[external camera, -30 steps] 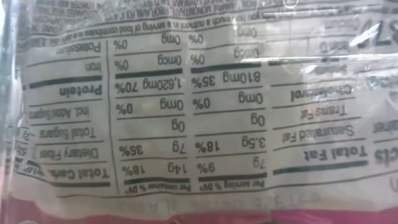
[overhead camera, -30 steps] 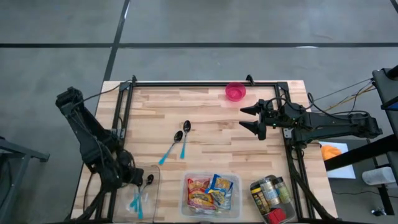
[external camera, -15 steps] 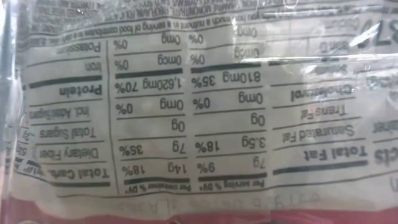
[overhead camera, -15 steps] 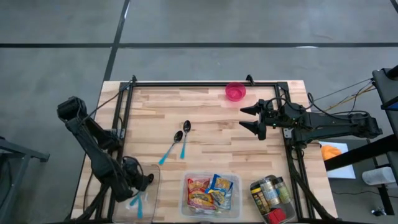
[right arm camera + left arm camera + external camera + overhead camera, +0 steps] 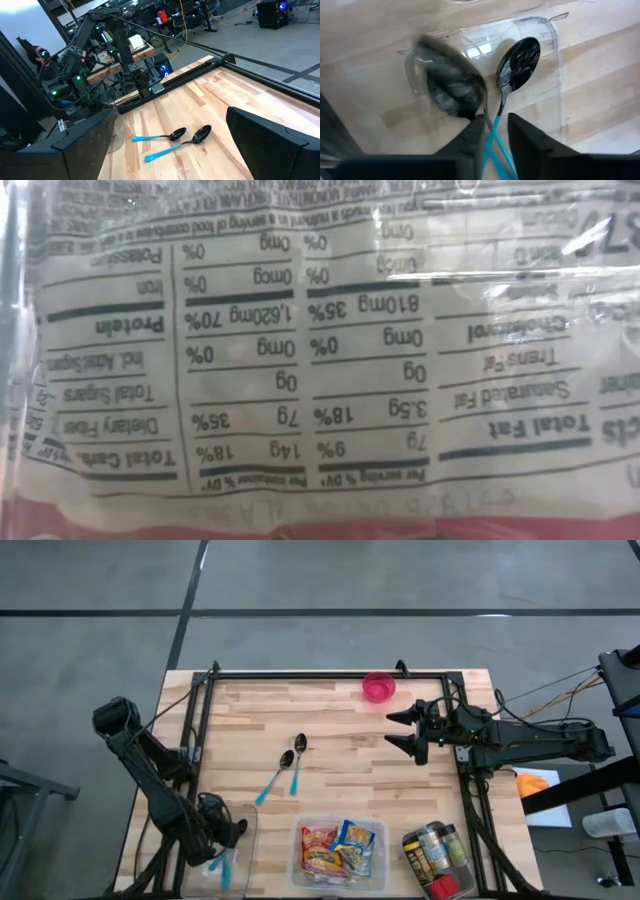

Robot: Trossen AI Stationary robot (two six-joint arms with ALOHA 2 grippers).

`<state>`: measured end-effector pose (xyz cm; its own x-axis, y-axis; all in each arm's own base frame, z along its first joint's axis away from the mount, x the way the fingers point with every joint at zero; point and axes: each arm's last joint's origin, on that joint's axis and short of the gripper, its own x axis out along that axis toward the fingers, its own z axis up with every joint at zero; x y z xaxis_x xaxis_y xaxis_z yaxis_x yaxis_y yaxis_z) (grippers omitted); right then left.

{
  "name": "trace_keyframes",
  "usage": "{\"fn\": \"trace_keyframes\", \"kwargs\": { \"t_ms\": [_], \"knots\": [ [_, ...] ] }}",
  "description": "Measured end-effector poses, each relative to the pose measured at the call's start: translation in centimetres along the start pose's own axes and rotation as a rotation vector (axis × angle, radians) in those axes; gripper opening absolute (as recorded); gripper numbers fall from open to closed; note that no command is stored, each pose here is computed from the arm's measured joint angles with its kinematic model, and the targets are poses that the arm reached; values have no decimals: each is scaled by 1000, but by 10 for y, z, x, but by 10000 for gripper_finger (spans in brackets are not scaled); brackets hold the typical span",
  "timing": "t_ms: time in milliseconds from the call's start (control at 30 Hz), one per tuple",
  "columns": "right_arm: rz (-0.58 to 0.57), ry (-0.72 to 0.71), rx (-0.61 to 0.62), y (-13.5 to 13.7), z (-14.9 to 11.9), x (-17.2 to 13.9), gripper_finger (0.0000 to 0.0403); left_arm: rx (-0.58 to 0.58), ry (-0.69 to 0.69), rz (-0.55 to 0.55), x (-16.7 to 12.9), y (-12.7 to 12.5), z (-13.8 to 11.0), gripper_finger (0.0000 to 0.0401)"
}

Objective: Pick & Place Food Item
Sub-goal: Put the left blue spoon into the transparent bin

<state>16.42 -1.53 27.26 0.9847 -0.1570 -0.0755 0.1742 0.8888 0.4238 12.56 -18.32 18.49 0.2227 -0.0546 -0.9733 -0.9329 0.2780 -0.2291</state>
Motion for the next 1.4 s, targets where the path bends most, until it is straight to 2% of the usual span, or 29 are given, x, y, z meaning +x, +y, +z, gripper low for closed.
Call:
{"fn": "trace_keyframes", "kwargs": {
  "t_ms": [233,433,600,867,967,1100,1400],
  "knots": [
    [0,0,0,0,0,0,381,-2,18,-25,-4,-1,0,156],
    [0,0,0,0,0,0,381,-17,66,-103,-21,0,5,167],
    [0,0,0,0,0,0,381,0,44,-265,-44,2,16,168],
    [0,0,0,0,0,0,381,125,-91,-538,-76,5,34,168],
    [0,-1,0,0,0,0,381,128,-163,-590,-84,4,46,168],
    [0,0,0,0,0,0,381,116,-229,-589,-88,-2,68,168],
    [0,0,0,0,0,0,381,138,-260,-568,-85,-31,137,168]
  ]
}}
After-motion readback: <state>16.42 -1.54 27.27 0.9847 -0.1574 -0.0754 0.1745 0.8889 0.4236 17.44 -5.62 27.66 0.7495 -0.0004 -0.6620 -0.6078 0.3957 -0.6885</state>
